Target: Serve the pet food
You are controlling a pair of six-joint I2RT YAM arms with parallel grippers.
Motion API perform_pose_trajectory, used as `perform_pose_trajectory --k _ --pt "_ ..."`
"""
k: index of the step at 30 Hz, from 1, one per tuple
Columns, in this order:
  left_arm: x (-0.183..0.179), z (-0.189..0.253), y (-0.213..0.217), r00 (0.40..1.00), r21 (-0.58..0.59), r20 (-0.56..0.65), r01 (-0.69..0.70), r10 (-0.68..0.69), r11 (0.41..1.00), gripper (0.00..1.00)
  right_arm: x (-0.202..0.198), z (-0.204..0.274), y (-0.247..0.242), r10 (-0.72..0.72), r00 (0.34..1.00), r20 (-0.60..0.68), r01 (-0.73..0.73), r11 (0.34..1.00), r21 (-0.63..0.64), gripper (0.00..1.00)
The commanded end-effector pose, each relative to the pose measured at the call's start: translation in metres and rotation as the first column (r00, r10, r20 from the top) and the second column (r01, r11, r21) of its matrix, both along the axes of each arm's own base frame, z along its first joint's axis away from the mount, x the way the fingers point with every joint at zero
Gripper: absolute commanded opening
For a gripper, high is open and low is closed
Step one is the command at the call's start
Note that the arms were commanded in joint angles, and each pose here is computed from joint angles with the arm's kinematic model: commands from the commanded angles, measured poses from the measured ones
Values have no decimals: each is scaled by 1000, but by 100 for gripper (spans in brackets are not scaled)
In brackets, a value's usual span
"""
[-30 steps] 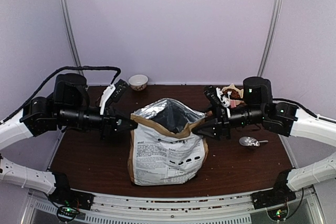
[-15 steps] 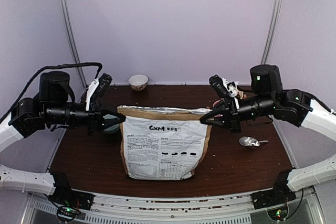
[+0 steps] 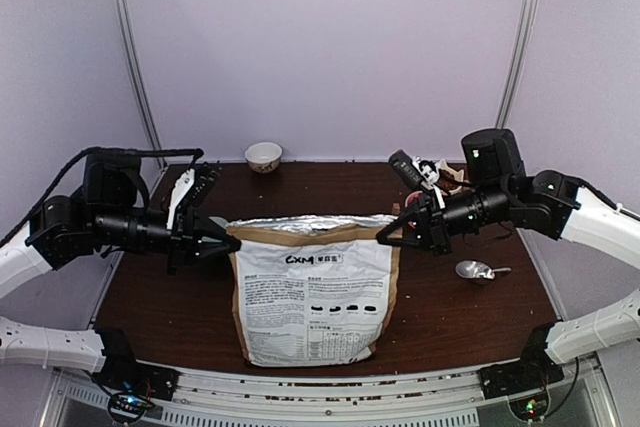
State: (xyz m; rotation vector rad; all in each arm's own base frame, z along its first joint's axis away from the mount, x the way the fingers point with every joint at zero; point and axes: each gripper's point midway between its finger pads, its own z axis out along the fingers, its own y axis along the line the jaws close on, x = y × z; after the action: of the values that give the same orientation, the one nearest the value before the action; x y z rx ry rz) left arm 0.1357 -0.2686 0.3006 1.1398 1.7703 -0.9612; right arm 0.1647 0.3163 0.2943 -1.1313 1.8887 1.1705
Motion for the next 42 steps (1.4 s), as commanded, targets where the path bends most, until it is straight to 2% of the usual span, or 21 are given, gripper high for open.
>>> perform_pose_trajectory --k 1,2,4,8,9,11,13,19,23,28,42 --pt "5 25 -4 994 -102 106 13 -2 995 0 15 20 1 -49 996 77 40 993 115 0" --pt "6 20 -4 995 -89 95 9 0 996 0 14 17 2 -43 996 78 34 992 118 0" --pt "7 16 -5 997 -71 83 7 -1 997 1 12 11 3 -27 997 71 19 993 116 10" --pt "7 25 -6 997 -55 73 13 -9 998 37 -1 14 1 24 996 83 -36 989 145 42" --pt "7 29 -7 997 -51 72 18 -14 999 43 -4 11 -1 30 996 88 -43 988 150 50" --pt "6 41 -8 997 -46 74 28 -25 999 54 -9 8 -6 32 994 104 -49 986 160 59" --pt "7 59 -11 996 -53 88 35 -31 998 59 -13 4 -10 29 993 115 -48 984 170 61" --pt "-3 95 -34 986 -48 148 89 -81 995 63 -17 8 -19 -23 986 163 -22 963 270 62" --pt "-6 95 -59 981 18 162 101 -103 995 63 -19 24 -23 -67 973 221 -16 935 354 61" --pt "-10 85 -91 978 95 151 130 -143 987 62 -27 22 -20 -44 968 247 -44 939 342 57" --pt "-12 65 -137 975 169 87 187 -204 968 62 -34 21 -7 1 957 289 -96 944 315 28"
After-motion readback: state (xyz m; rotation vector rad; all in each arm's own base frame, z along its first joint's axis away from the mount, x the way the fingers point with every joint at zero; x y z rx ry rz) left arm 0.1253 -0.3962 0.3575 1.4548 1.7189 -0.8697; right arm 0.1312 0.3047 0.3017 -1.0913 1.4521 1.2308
